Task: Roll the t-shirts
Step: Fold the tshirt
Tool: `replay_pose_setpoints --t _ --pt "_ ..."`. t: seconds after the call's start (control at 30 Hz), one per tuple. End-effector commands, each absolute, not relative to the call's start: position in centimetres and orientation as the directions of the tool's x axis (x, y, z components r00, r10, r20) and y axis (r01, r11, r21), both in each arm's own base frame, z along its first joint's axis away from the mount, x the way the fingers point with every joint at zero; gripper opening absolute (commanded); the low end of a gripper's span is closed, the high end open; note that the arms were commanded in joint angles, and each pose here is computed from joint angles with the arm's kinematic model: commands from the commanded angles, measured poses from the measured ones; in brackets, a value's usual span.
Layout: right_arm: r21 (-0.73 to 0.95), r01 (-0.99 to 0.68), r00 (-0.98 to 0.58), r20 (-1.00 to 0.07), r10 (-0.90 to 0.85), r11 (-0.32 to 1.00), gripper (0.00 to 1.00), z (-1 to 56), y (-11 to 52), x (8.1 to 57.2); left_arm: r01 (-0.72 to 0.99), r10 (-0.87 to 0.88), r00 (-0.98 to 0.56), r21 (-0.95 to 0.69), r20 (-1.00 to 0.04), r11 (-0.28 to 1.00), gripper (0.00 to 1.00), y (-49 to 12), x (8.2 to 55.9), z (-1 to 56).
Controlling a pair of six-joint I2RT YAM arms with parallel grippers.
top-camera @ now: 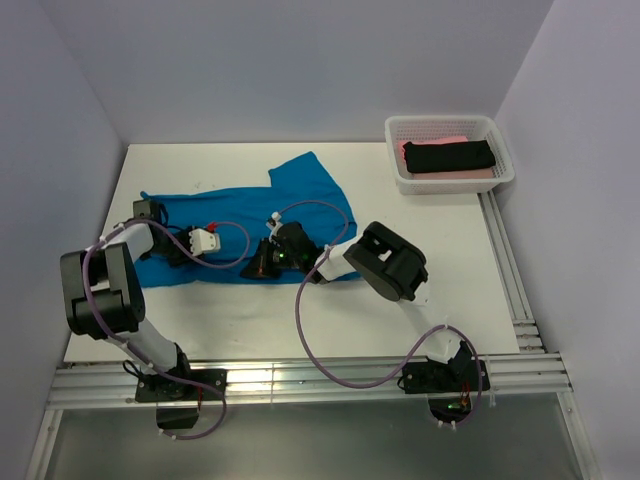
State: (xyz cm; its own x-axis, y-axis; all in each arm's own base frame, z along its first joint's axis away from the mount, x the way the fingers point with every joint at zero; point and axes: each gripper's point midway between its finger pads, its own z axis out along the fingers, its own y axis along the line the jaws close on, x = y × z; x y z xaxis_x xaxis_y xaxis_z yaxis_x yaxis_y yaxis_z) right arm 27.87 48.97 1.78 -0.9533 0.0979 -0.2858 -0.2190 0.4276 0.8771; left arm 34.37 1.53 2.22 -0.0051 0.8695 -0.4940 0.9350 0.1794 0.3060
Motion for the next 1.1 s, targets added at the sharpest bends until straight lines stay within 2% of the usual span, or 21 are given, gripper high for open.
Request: replay_pose_setpoints --t 0.0,0.23,0.33,0.43,0.7,1.07 --pt "0.799 -0.187 -0.967 -0.253 0.037 0.572 0.00 -2.2 46.6 26.0 0.963 0.898 -0.038 0.223 -0.439 0.150 0.44 2.8 31.0 1.3" --pt "0.783 -0.207 -0.962 -0.272 0.024 0.586 0.00 -1.8 46.2 25.8 0.953 0.879 -0.054 0.239 -0.475 0.188 0.54 4.5 30.0 3.6" --pt "0.801 -0.214 -0.959 -0.281 0.036 0.559 0.00 -0.5 47.4 26.6 0.952 0.834 -0.078 0.207 -0.547 0.225 0.62 4.2 29.8 5.4" --pt "0.809 -0.223 -0.954 -0.296 0.050 0.543 0.00 0.8 48.6 27.5 0.946 0.798 -0.094 0.196 -0.595 0.258 0.66 4.3 29.6 7.3" --pt "0.841 -0.220 -0.949 -0.302 0.090 0.495 0.00 2.7 51.8 29.0 0.917 0.804 -0.114 0.250 -0.583 0.311 0.68 4.1 27.7 6.5" --pt "0.864 -0.234 -0.948 -0.304 0.092 0.445 0.00 2.9 57.7 29.1 0.876 0.720 -0.297 0.121 -0.628 0.467 0.68 6.6 26.9 2.9"
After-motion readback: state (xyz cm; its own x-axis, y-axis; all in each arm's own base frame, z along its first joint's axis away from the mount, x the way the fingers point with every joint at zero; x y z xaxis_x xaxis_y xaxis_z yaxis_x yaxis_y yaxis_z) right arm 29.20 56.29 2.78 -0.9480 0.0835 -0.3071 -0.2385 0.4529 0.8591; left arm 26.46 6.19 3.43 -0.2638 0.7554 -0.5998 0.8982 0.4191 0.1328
